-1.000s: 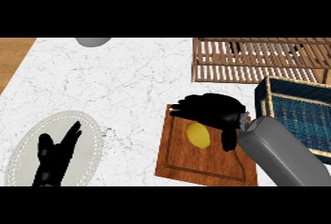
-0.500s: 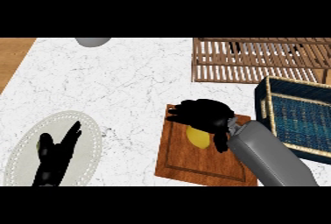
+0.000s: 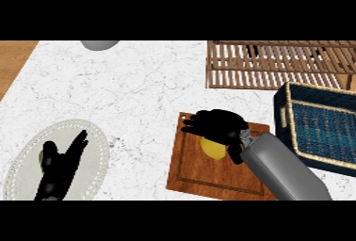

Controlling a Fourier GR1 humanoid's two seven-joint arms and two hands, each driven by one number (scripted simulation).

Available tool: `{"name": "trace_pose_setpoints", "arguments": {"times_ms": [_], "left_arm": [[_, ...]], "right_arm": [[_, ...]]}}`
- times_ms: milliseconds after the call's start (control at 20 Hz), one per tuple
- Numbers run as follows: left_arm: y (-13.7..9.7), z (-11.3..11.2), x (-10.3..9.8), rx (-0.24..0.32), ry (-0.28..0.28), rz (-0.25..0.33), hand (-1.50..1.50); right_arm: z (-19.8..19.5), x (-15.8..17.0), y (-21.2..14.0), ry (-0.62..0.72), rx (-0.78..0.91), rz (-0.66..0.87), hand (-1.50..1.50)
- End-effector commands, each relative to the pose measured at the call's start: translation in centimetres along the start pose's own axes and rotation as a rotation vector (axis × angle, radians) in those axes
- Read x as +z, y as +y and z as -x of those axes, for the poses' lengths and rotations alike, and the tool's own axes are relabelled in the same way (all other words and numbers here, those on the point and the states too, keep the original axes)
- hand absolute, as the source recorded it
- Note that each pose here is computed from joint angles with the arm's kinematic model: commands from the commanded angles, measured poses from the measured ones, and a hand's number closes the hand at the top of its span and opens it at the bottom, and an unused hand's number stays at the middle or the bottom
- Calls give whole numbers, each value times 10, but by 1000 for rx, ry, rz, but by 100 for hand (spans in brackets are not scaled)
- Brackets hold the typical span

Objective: Pick the lemon from the cutting board and place it in the basket

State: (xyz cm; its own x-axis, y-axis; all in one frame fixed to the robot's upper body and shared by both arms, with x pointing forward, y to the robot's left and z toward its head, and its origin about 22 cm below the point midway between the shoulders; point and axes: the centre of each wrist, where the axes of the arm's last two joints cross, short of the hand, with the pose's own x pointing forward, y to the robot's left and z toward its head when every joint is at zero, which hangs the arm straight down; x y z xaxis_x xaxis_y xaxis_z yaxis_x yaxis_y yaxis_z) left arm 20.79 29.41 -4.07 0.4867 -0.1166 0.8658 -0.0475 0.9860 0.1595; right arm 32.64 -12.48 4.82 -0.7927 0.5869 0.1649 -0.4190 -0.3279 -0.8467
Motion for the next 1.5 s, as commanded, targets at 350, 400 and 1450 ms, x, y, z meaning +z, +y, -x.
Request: {"name": "trace_pose_setpoints", "arguments": {"times_ms": [350,400,1450], "left_arm": [[-10,10,1,10,47,14,0],[-3,18,19,17,54,26,0],[25,29,19,46,89,-94,0]], "right_arm": [[14,-3,22,13,-22,6,-150],[13,-12,22,25,-1,1,-150],[-2,0,77,688,-267,211,150]]}}
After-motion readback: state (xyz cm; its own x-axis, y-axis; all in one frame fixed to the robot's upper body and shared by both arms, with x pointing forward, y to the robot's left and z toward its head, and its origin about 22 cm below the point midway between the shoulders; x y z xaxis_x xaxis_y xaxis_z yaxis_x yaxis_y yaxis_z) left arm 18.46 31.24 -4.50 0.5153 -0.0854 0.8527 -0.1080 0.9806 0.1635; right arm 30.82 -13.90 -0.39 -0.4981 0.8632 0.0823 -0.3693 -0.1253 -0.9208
